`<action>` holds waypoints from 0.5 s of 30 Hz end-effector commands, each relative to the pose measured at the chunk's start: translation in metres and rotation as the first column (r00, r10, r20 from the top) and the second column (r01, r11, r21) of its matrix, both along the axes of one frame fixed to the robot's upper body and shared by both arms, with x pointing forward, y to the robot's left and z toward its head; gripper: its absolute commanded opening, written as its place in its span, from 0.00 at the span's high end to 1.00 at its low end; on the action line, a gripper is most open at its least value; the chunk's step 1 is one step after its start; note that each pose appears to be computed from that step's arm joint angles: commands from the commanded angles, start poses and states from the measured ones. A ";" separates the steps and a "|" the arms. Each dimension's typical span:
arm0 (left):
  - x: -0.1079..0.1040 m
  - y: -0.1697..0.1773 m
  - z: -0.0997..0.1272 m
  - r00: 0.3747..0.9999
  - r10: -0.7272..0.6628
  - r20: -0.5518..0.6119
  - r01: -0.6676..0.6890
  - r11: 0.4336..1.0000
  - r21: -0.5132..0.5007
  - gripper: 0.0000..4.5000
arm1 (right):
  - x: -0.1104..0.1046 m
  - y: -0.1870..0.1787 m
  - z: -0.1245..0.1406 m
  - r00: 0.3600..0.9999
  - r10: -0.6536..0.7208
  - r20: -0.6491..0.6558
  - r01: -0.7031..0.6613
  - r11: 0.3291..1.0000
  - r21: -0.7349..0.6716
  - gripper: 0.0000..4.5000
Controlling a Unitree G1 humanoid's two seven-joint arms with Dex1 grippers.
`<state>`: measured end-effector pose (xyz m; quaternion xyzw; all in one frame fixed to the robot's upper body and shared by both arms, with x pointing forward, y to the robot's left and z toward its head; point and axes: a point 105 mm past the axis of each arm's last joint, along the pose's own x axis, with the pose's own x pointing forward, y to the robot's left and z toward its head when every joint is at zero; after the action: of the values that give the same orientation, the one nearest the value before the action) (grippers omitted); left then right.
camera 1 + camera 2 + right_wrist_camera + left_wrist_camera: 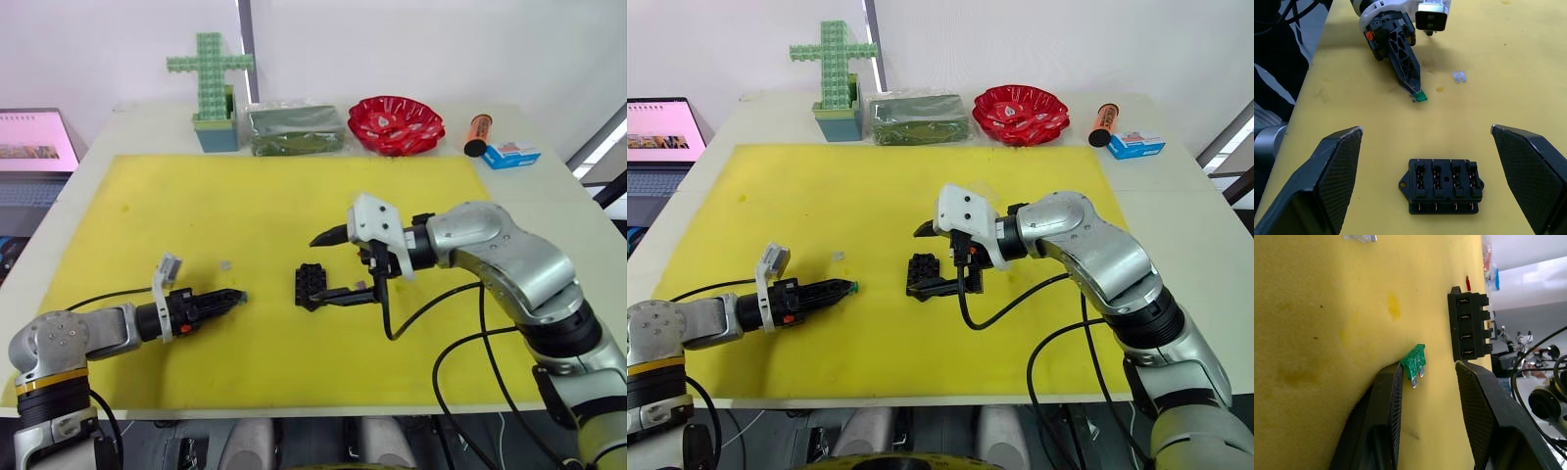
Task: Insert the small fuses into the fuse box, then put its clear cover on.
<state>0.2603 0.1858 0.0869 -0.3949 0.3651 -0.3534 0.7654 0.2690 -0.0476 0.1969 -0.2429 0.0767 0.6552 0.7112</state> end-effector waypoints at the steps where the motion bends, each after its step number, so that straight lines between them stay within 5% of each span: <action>1: 0.001 -0.009 -0.003 1.000 -0.020 -0.009 0.020 1.000 -0.007 0.60 | -0.004 0.003 0.008 0.999 0.028 0.043 -0.028 1.000 0.007 0.00; 7: 0.004 -0.013 -0.003 1.000 -0.019 0.000 0.019 1.000 -0.003 0.60 | -0.003 0.003 0.008 0.999 0.025 0.046 -0.025 1.000 0.005 0.00; 12: 0.007 -0.011 -0.004 1.000 0.001 0.002 -0.001 1.000 0.006 0.86 | -0.002 0.002 0.008 0.999 0.023 0.049 -0.023 1.000 0.002 0.00; 15: 0.005 -0.010 -0.006 1.000 -0.001 -0.004 0.001 1.000 0.027 0.86 | -0.002 0.002 0.008 0.999 0.021 0.049 -0.021 1.000 0.003 0.00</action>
<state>0.2670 0.1779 0.0868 -0.3914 0.3579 -0.3536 0.7705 0.2693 -0.0476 0.1974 -0.2463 0.0736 0.6545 0.7110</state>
